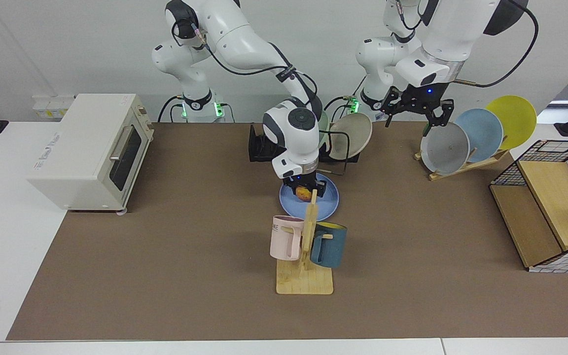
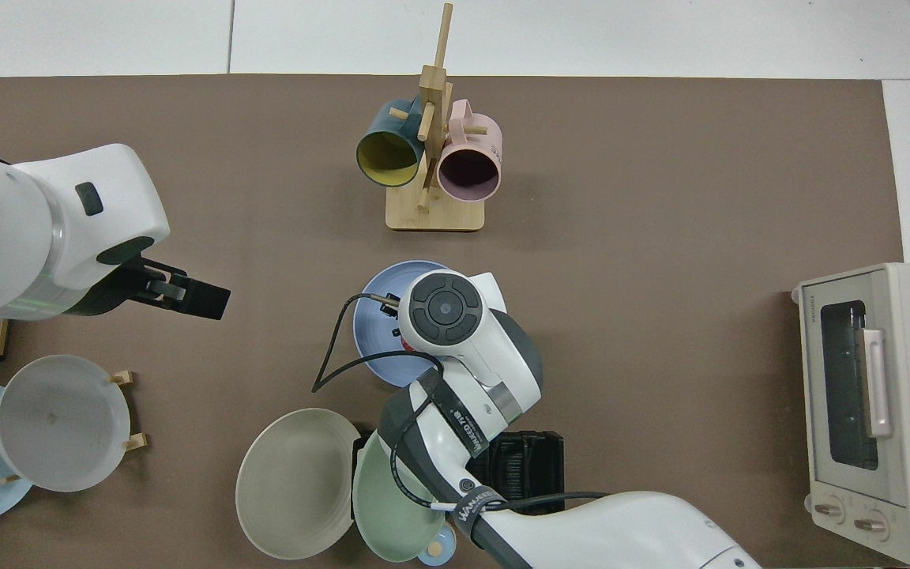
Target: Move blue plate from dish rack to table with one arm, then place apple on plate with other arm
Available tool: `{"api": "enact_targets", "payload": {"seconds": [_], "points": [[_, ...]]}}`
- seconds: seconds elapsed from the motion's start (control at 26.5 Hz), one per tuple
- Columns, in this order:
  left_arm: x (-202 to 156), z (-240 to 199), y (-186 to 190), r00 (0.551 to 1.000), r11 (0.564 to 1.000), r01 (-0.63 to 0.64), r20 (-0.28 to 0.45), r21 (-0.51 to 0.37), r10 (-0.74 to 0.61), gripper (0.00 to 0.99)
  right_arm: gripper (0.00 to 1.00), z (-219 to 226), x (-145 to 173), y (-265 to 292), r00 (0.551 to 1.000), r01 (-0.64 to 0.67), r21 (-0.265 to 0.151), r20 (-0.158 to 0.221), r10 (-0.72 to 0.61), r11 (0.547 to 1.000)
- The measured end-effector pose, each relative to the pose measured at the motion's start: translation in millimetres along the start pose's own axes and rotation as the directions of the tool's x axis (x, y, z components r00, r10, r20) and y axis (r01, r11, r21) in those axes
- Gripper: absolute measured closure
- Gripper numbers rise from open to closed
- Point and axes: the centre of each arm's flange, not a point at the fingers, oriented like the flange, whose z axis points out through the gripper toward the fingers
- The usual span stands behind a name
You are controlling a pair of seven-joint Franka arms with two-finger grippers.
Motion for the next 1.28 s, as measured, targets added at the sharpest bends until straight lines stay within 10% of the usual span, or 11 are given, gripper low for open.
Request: {"api": "enact_targets", "payload": {"seconds": [0.23,0.79,1.28], "points": [[-2,-2,-2,1.0,1.0,0.014,0.009,0.007,-0.014,0.0,0.0,-8,0,-5,1.0,-0.005,0.015,0.001,0.005,1.0],[-13,-7,-65,0.986,0.985,0.17,0.0,0.011,-0.17,0.0,0.0,-149,109,60,0.962,0.266,0.044,-0.074,-0.263,0.963],[-14,-7,-66,0.985,0.985,0.172,0.001,0.011,-0.172,0.0,0.0,-233,233,218,0.87,0.471,-0.026,-0.154,-0.469,0.882]]}}
